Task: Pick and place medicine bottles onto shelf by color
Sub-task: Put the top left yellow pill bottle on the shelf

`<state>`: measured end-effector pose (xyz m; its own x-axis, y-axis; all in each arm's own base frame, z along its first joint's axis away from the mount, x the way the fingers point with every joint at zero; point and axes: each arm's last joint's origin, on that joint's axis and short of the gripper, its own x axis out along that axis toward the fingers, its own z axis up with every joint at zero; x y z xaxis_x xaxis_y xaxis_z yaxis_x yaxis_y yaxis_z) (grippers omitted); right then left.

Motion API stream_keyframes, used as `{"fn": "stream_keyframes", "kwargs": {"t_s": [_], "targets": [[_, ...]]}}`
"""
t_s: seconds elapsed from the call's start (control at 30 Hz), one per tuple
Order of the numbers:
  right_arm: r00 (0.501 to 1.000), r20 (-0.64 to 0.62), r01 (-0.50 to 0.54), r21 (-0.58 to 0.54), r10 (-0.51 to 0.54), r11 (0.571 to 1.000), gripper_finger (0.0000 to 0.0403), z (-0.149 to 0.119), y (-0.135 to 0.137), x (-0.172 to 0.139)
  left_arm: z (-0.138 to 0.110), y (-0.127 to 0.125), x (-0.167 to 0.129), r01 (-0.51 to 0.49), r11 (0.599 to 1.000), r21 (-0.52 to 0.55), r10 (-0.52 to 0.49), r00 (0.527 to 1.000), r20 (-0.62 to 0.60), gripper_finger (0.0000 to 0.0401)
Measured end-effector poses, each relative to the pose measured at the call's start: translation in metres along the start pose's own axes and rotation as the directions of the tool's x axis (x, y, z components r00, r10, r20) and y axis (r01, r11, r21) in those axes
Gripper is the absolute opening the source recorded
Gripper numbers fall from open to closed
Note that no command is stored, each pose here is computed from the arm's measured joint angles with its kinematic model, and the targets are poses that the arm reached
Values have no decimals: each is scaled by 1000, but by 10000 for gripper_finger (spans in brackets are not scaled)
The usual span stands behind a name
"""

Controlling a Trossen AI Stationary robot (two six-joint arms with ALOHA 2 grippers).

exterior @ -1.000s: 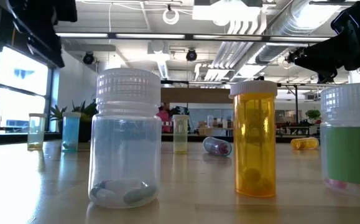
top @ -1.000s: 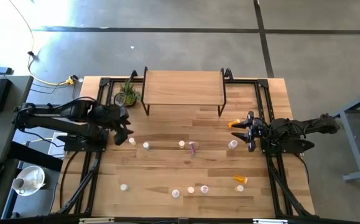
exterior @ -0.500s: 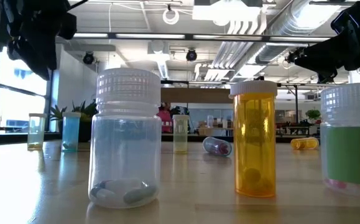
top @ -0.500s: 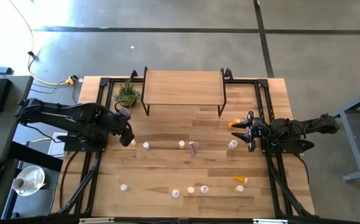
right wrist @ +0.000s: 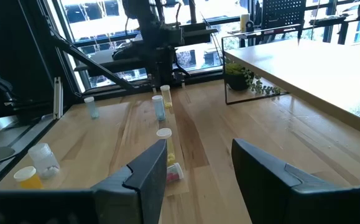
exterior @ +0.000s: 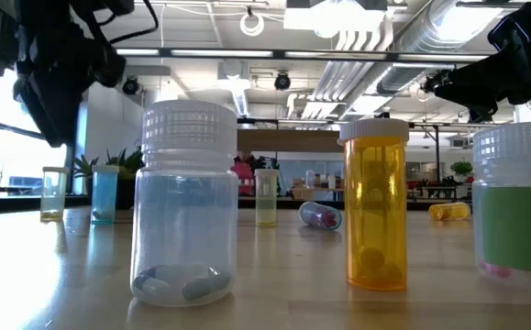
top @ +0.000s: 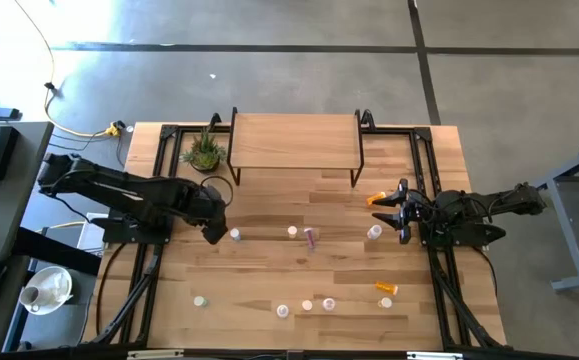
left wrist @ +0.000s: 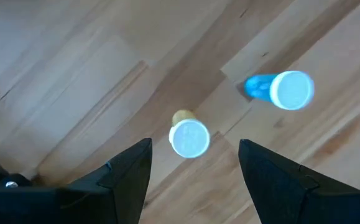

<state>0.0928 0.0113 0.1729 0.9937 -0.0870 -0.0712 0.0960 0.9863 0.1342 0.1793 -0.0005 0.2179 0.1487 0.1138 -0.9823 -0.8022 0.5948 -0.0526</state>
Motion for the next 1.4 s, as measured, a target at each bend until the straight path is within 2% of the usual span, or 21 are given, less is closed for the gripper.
{"fn": "stream_keyframes", "kwargs": {"t_s": [0.37, 1.07, 1.4], "targets": [[1000, 0, 0, 0, 0, 1000, 172, 0, 0, 0, 4, -9, 19, -82, 997, 15, 82, 995, -55, 229], [1000, 0, 0, 0, 0, 1000, 172, 0, 0, 0, 6, -17, 40, -145, 987, 75, 152, 982, -108, 228], [1000, -1, 0, 0, 0, 1000, 172, 0, 0, 0, 7, -20, 45, -137, 982, 129, 153, 980, -127, 163]]}}
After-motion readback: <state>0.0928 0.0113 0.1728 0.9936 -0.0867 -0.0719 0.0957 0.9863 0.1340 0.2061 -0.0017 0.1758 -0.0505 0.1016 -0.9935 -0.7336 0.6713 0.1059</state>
